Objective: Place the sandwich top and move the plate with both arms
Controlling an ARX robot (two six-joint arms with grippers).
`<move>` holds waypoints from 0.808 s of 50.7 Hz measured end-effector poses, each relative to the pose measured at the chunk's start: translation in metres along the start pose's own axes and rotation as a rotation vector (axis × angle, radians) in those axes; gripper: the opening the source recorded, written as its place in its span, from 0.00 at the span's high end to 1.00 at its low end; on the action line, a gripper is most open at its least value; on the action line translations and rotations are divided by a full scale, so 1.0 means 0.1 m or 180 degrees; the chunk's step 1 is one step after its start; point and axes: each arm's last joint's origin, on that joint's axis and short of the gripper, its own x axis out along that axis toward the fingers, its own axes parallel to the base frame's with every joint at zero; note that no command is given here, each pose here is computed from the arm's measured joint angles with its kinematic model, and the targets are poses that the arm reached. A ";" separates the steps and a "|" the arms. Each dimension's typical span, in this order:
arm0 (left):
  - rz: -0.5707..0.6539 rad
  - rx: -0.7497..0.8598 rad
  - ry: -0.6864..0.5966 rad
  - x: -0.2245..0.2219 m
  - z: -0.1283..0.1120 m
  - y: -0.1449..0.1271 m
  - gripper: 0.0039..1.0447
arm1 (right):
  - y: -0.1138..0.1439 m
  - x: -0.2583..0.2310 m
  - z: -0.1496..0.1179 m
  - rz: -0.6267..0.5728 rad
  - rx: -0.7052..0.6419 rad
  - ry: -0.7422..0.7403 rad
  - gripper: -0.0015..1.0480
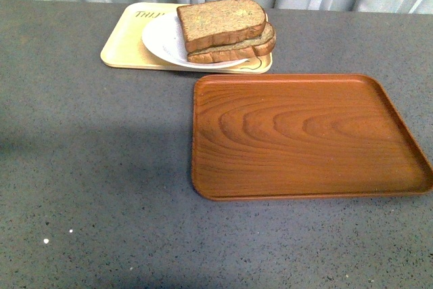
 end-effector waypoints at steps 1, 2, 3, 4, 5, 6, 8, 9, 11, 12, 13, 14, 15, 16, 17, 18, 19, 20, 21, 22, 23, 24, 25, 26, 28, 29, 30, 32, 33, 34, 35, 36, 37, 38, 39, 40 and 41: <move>0.0000 0.0004 -0.0001 -0.01 0.00 0.00 0.99 | 0.00 0.00 0.00 0.0000 0.0000 0.0000 0.09; 0.0000 0.0008 -0.0002 -0.02 0.01 0.00 0.99 | 0.00 0.00 0.00 -0.0002 0.0000 0.0000 0.09; 0.0000 0.0012 -0.0005 -0.03 0.02 0.00 0.99 | 0.00 0.00 0.00 -0.0001 0.0000 0.0001 0.09; 0.0000 0.0015 -0.0006 -0.04 0.03 0.00 0.99 | 0.00 0.00 0.00 -0.0001 0.0000 0.0001 0.09; 0.0000 0.0018 -0.0006 -0.05 0.03 0.00 0.99 | 0.00 0.00 0.00 -0.0001 0.0000 0.0001 0.09; -0.0001 0.0021 -0.0007 -0.06 0.04 0.00 0.99 | 0.00 0.00 0.00 -0.0001 0.0000 0.0001 0.09; -0.0001 0.0023 -0.0005 -0.08 0.05 0.00 0.99 | 0.00 0.00 0.00 -0.0001 0.0000 0.0001 0.09; 0.0000 0.0028 -0.0002 -0.09 0.05 0.00 0.99 | 0.00 0.00 0.00 -0.0001 0.0000 0.0001 0.09; 0.0000 0.0030 -0.0004 -0.11 0.06 0.00 0.99 | 0.00 0.00 0.00 -0.0001 0.0000 0.0001 0.09; 0.0000 0.0032 -0.0005 -0.12 0.07 0.00 0.99 | 0.00 0.00 0.00 -0.0001 0.0000 0.0001 0.09; 0.0000 0.0032 -0.0005 -0.13 0.07 0.00 0.99 | 0.00 0.00 0.00 -0.0001 0.0000 0.0001 0.09; 0.0000 0.0032 -0.0012 -0.14 0.09 0.00 0.99 | 0.00 0.00 0.00 -0.0001 0.0000 0.0001 0.09; 0.0000 0.0032 -0.0011 -0.15 0.10 0.00 0.99 | 0.00 0.00 0.00 -0.0001 0.0000 0.0001 0.09; 0.0000 0.0034 0.0017 -0.16 0.10 0.00 0.99 | 0.00 0.00 0.00 -0.0001 0.0000 0.0001 0.09; 0.0000 0.0035 0.0050 -0.18 0.09 0.00 0.99 | 0.00 0.00 0.00 -0.0001 0.0000 0.0001 0.09; 0.0001 0.0036 0.0069 -0.19 0.09 0.00 0.99 | 0.00 0.00 0.00 -0.0001 0.0000 0.0001 0.09; 0.0003 0.0036 0.0074 -0.21 0.09 0.00 0.99 | 0.00 0.00 0.00 -0.0001 0.0000 0.0001 0.09; 0.0001 0.0040 0.0073 -0.22 0.10 0.00 0.99 | 0.00 0.00 0.00 0.0000 0.0000 0.0001 0.09; 0.0001 0.0040 0.0068 -0.23 0.10 0.00 0.99 | 0.00 0.00 0.00 -0.0001 0.0000 0.0001 0.09; 0.0001 0.0041 0.0063 -0.24 0.10 0.00 0.99 | 0.00 0.00 0.00 -0.0001 0.0000 0.0001 0.09; 0.0001 0.0041 0.0061 -0.25 0.11 0.00 0.99 | 0.00 0.00 0.00 -0.0001 0.0000 0.0001 0.09; 0.0001 0.0043 0.0059 -0.26 0.11 0.00 0.99 | 0.00 0.00 0.00 -0.0001 0.0000 0.0001 0.09; 0.0001 0.0043 0.0056 -0.26 0.11 0.00 0.99 | 0.00 0.00 0.00 -0.0001 0.0000 0.0001 0.09; 0.0001 0.0043 0.0056 -0.27 0.11 0.00 0.99 | 0.00 0.00 0.00 -0.0001 0.0000 0.0001 0.09; 0.0001 0.0043 0.0055 -0.28 0.11 0.00 0.99 | 0.00 0.00 0.00 -0.0001 0.0000 0.0001 0.09; 0.0001 0.0043 0.0053 -0.29 0.11 0.00 0.99 | 0.00 0.00 0.00 -0.0001 0.0000 0.0001 0.09; 0.0001 0.0043 0.0052 -0.30 0.11 0.00 0.99 | 0.00 0.00 0.00 -0.0001 0.0000 0.0001 0.09; 0.0001 0.0043 0.0049 -0.31 0.12 0.00 0.99 | 0.00 0.00 0.00 -0.0001 0.0000 0.0001 0.09; 0.0001 0.0043 0.0045 -0.32 0.12 0.00 0.99 | 0.00 0.00 0.00 -0.0001 0.0000 0.0001 0.09; 0.0001 0.0043 0.0044 -0.32 0.12 0.00 0.99 | 0.00 0.00 0.00 -0.0001 0.0000 0.0001 0.09; 0.0001 0.0043 0.0044 -0.32 0.12 0.00 0.99 | 0.00 0.00 0.00 -0.0001 0.0000 0.0001 0.09; 0.0001 0.0043 0.0044 -0.33 0.12 0.00 0.99 | 0.00 0.00 0.00 -0.0001 0.0000 0.0001 0.09; 0.0001 0.0043 0.0046 -0.33 0.12 0.00 0.99 | 0.00 0.00 0.00 -0.0001 0.0000 0.0001 0.09; 0.0001 0.0043 0.0047 -0.34 0.12 0.00 0.99 | 0.00 0.00 0.00 -0.0001 0.0000 0.0001 0.09; 0.0001 0.0043 0.0047 -0.34 0.12 0.00 0.99 | 0.00 0.00 0.00 -0.0001 0.0000 0.0001 0.09; 0.0001 0.0043 0.0049 -0.35 0.12 0.00 0.99 | 0.00 0.00 0.00 -0.0001 0.0000 0.0001 0.09; 0.0001 0.0043 0.0047 -0.35 0.12 0.00 0.99 | 0.00 0.00 0.00 -0.0001 0.0000 0.0001 0.09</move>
